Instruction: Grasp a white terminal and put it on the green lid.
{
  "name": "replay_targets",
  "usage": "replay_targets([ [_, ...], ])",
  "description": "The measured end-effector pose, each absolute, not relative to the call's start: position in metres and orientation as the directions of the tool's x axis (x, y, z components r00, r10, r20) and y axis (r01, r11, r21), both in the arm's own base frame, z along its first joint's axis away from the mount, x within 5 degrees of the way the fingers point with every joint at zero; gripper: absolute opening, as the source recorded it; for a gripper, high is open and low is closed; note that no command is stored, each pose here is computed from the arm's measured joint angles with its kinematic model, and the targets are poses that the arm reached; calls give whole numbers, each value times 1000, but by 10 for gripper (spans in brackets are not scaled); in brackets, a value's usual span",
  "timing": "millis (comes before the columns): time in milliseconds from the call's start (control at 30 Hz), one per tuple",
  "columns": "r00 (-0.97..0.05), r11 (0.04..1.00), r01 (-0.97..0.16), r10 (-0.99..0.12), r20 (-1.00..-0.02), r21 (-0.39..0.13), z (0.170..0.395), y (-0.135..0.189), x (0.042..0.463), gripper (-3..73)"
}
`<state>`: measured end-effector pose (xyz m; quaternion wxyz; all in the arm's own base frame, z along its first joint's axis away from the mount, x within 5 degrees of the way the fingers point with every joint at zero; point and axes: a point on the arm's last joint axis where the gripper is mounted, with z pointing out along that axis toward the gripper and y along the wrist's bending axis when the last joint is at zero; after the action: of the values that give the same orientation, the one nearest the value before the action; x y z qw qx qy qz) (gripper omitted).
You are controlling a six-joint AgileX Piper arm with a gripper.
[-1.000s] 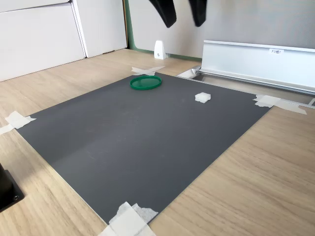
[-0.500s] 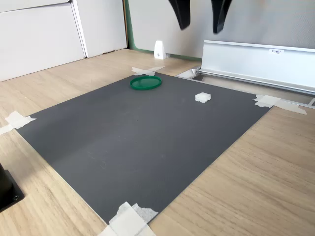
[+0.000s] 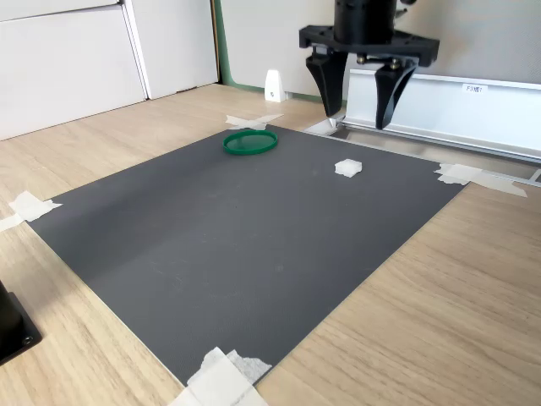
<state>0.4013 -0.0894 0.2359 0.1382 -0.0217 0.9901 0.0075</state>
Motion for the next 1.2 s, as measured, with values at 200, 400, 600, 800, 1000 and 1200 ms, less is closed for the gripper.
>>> replay_targets([
  [200, -963, 998, -67, -61, -263, 14, 223, -73, 410, 691],
  [400, -971, 999, -47, -46, -234, -3, 213, -74, 412, 691],
  [600, -977, 999, -34, -36, -208, -14, 200, -77, 415, 691],
  [800, -983, 999, -33, -34, -182, -7, 185, -77, 418, 691],
  [1000, -985, 999, -50, -50, -167, -6, 178, -77, 419, 688],
  [1200, -984, 998, -68, -69, -165, -13, 178, -78, 419, 605],
])
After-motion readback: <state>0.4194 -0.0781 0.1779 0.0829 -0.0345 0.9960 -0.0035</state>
